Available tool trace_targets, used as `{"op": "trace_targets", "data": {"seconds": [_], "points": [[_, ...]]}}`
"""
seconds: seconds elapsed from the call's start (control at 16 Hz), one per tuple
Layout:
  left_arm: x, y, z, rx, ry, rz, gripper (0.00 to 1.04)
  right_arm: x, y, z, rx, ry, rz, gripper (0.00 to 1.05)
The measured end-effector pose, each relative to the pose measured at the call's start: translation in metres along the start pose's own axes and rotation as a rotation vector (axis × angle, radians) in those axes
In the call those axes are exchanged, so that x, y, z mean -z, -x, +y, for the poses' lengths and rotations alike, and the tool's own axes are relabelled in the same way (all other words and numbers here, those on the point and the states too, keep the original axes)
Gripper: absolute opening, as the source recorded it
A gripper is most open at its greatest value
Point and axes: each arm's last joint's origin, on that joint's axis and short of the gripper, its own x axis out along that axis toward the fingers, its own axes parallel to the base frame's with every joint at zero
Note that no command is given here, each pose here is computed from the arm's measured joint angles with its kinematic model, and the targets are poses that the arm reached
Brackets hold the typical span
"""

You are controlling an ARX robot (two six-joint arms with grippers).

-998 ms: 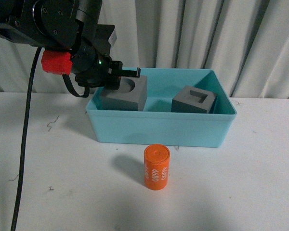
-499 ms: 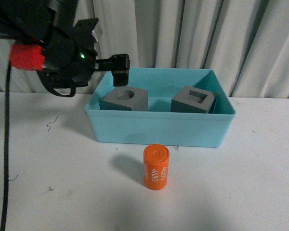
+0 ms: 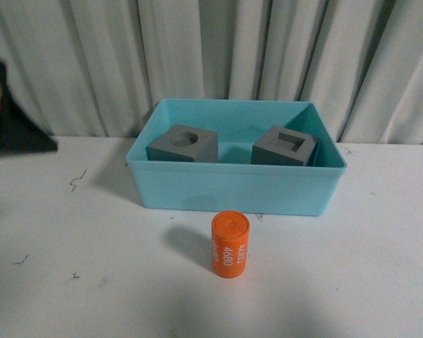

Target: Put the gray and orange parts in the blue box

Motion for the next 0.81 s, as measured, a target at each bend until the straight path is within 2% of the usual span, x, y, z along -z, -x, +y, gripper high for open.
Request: {"op": "trace_targets", "data": {"seconds": [0.06,0.19,0.37,0.44,0.5,0.56,0.69,0.81], "points": [[0.024,0.011,0.005,-0.056,0.039,0.032,0.98,0.0,0.0,0.0,0.0,0.0,0.0,0.98],[0.044,0.025,0.002,-0.07,0.056,0.045,0.98,0.0,0.0,0.0,0.0,0.0,0.0,0.98],[0.073,0.056,-0.03,-0.023,0.01,0.012,0.98,0.0,0.0,0.0,0.0,0.0,0.0,0.98],[0.088,0.058,-0.042,0.004,-0.116,-0.313,0.88,0.0,0.0,0.0,-0.002,0.0,0.001,0.98],[0.104,0.063,-0.038,-0.018,-0.188,-0.52,0.77,0.0,0.0,0.0,0.001,0.0,0.001,0.98],[0.11,0.067,-0.022,-0.117,-0.209,-0.696,0.63,0.0,0.0,0.0,0.001,0.0,0.0,0.98],[0.107,0.076,-0.013,-0.134,-0.242,-0.785,0.41,0.0,0.0,0.0,0.0,0.0,0.0,0.98],[0.114,0.076,-0.004,-0.143,-0.269,-0.769,0.2,0.0,0.0,0.0,0.0,0.0,0.0,0.98]]}}
